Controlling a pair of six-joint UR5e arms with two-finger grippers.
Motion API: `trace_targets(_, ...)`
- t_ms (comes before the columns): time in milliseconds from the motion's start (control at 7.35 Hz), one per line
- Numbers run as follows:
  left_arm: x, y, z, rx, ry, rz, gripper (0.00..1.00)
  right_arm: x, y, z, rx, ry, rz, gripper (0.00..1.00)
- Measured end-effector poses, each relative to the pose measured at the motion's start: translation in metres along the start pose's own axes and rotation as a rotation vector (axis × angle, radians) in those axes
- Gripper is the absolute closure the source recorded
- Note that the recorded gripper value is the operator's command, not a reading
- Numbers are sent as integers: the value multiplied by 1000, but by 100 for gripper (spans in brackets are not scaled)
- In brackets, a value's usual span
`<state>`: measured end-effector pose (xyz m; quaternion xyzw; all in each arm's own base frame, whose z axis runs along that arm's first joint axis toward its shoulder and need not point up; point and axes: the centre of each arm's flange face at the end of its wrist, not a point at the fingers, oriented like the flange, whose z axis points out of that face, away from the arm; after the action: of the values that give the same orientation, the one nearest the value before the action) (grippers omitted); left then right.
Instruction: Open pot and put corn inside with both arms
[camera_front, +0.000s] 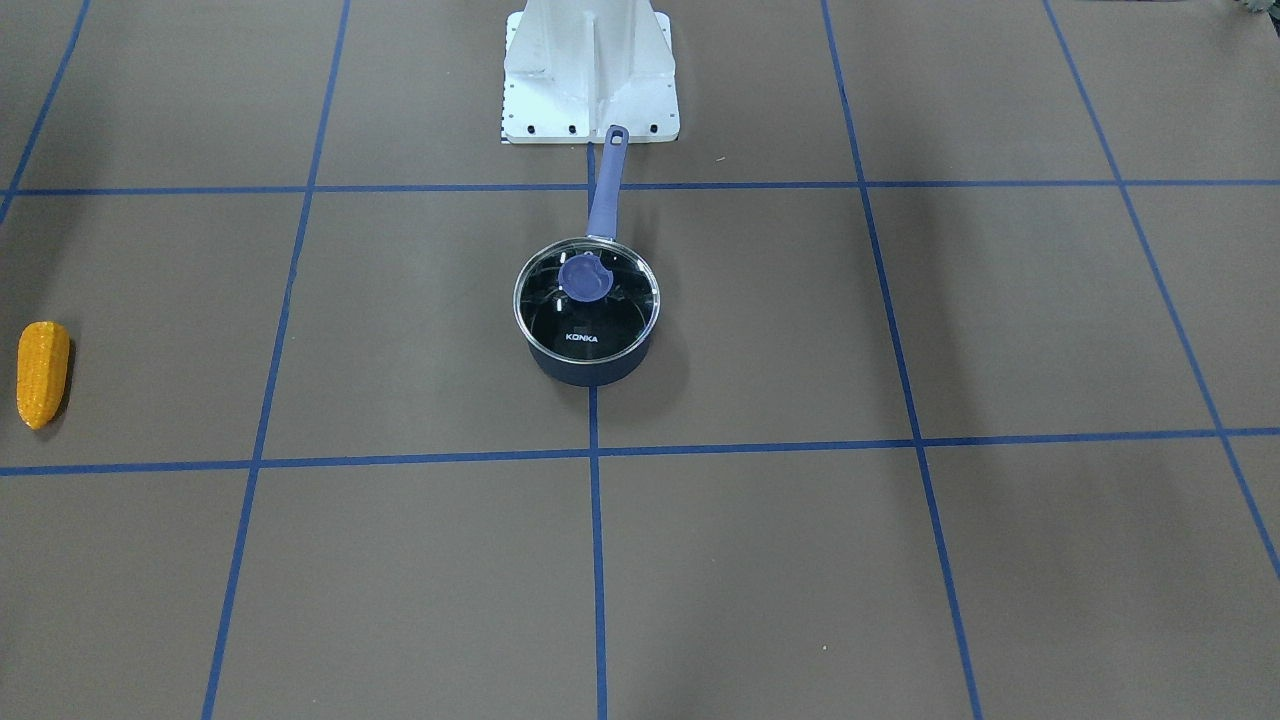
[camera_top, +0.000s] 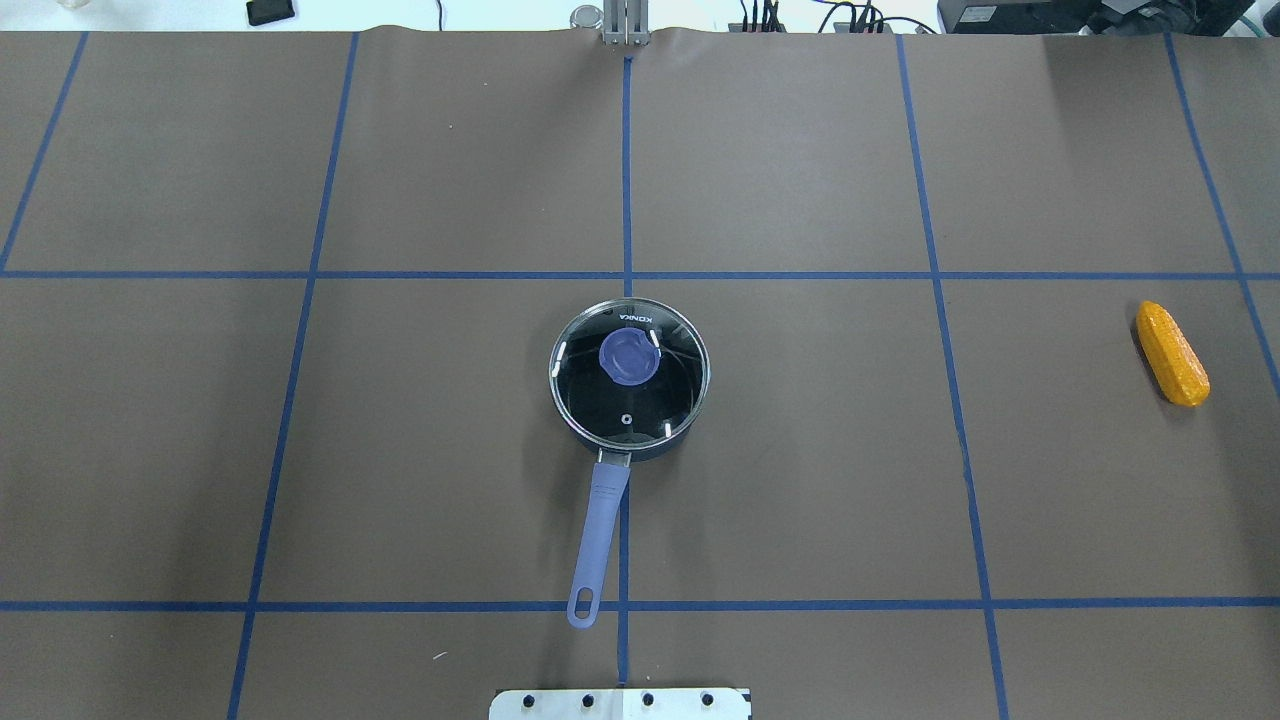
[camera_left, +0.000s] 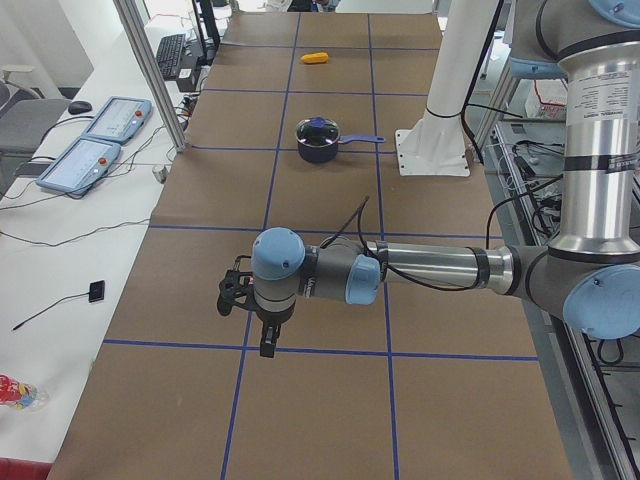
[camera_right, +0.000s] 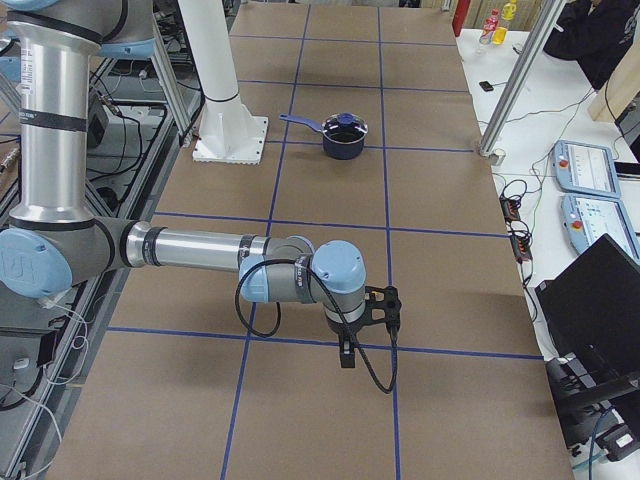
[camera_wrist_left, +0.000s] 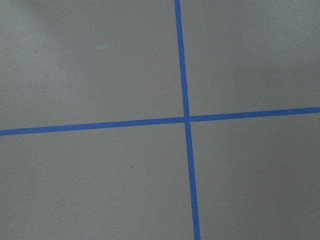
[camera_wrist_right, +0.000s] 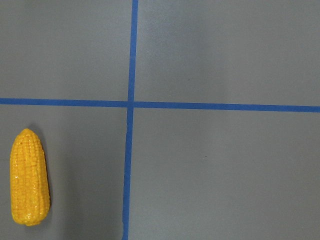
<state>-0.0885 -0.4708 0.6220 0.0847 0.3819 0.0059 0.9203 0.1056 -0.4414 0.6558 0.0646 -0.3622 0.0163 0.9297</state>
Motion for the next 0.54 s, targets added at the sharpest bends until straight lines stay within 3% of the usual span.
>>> trace_targets(544,5,-2,-1,2,2,11,1,-1,0,-1,3,1,-3,0)
